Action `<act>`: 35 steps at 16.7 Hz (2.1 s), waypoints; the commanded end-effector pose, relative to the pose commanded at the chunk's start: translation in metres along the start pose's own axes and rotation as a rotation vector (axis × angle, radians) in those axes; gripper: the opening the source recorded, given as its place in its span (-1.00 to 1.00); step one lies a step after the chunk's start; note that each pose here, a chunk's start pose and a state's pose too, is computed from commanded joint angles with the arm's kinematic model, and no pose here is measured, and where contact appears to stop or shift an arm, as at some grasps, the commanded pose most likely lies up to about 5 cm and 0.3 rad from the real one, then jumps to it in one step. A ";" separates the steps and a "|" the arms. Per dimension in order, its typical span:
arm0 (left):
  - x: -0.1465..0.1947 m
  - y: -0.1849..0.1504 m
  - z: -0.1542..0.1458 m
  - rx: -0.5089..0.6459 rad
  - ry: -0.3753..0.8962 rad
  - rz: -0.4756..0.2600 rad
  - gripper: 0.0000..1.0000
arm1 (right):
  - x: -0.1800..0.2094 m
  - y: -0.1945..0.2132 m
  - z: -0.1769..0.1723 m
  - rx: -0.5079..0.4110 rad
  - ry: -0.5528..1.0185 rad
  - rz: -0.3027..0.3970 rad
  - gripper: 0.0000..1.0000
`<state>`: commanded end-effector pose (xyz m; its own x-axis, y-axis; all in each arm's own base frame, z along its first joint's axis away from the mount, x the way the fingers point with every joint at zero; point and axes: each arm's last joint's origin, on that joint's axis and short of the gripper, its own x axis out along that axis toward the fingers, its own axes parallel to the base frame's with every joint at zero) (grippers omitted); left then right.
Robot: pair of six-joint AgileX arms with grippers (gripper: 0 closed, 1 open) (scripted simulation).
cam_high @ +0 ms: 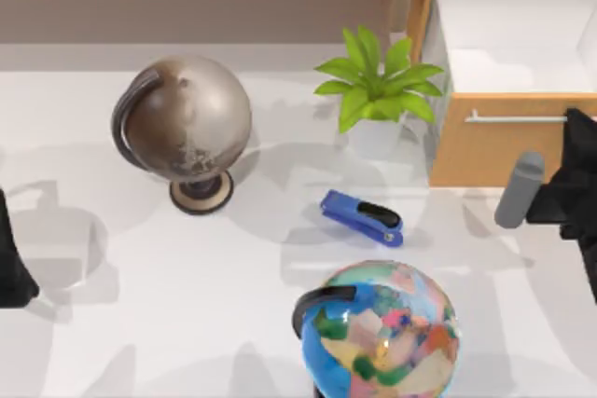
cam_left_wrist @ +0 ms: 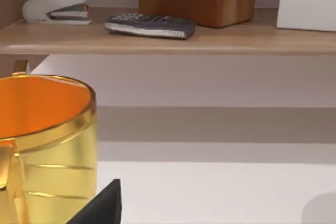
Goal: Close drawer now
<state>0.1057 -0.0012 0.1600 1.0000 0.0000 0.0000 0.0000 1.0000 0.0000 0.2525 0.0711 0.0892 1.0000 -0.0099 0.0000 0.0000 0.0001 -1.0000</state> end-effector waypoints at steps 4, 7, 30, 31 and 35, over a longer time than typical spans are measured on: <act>0.000 0.000 0.000 0.000 0.000 0.000 1.00 | 0.000 0.000 0.000 0.000 0.000 0.000 -1.00; 0.000 0.000 0.000 0.000 0.000 0.000 1.00 | 0.000 0.000 0.000 0.000 0.000 0.000 -1.00; 0.000 0.000 0.000 0.000 0.000 0.000 1.00 | 0.098 0.001 0.000 0.001 0.005 0.003 -1.00; 0.000 0.000 0.000 0.000 0.000 0.000 1.00 | 0.106 0.001 0.000 0.001 0.005 0.005 -1.00; 0.000 0.000 0.000 0.000 0.000 0.000 1.00 | 0.125 0.001 0.000 0.003 0.000 0.008 -1.00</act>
<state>0.1057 -0.0012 0.1600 1.0000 0.0000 0.0000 0.0000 1.0000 0.0000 0.3770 0.0703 0.0881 0.9999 -0.0098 -0.0081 -0.0081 0.0033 -1.0000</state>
